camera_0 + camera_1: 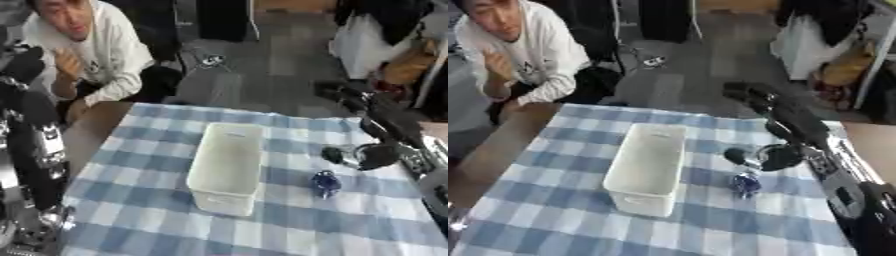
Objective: Pick up objects on the table and place them in the box.
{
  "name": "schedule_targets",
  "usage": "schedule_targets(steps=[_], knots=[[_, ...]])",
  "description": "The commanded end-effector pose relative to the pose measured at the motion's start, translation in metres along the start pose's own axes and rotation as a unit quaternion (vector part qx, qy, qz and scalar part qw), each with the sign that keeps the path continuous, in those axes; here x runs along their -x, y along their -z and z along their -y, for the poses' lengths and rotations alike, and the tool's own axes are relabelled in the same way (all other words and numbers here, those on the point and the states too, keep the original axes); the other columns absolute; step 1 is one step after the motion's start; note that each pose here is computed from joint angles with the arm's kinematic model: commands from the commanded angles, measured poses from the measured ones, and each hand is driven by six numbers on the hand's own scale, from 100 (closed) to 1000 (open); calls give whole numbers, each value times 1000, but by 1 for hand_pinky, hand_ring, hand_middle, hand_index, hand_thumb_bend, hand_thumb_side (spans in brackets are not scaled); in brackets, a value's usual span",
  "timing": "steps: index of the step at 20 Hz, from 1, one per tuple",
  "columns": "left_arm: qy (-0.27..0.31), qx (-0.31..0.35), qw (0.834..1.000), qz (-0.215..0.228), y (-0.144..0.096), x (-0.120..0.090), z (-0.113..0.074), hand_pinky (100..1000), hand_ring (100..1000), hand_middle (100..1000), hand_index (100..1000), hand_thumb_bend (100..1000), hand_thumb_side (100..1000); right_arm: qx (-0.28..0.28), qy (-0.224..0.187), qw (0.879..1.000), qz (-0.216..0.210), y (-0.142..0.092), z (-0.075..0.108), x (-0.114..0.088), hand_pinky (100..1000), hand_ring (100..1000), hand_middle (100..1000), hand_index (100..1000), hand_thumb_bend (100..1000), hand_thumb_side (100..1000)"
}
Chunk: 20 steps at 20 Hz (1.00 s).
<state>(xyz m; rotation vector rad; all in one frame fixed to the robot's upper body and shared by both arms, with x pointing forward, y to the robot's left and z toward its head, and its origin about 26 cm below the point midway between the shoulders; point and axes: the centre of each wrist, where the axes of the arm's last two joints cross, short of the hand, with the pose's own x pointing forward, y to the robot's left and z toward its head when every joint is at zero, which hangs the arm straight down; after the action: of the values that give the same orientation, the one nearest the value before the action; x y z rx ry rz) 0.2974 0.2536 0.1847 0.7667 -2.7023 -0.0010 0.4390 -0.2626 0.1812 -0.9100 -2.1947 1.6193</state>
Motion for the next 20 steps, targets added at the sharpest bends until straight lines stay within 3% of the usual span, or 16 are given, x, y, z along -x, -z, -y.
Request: schedule_targets(steps=[1,9,20], knots=[[-1,4,1000,11,5,-3,-3,829,793,955,977,213,811,-11,-27,1000,-9,0,4,12,897,833,925,960,713,1000],[-1,5,1000,11,5,-3,-3,830,793,955,977,206,814,-61,-48,996,-47,-14,-22,24,874,834,929,963,780,1000],[-4,6,1000,12,6,-4,-2,831,793,955,977,198,815,-99,-40,994,-27,-19,-47,18,850,831,921,961,734,1000]])
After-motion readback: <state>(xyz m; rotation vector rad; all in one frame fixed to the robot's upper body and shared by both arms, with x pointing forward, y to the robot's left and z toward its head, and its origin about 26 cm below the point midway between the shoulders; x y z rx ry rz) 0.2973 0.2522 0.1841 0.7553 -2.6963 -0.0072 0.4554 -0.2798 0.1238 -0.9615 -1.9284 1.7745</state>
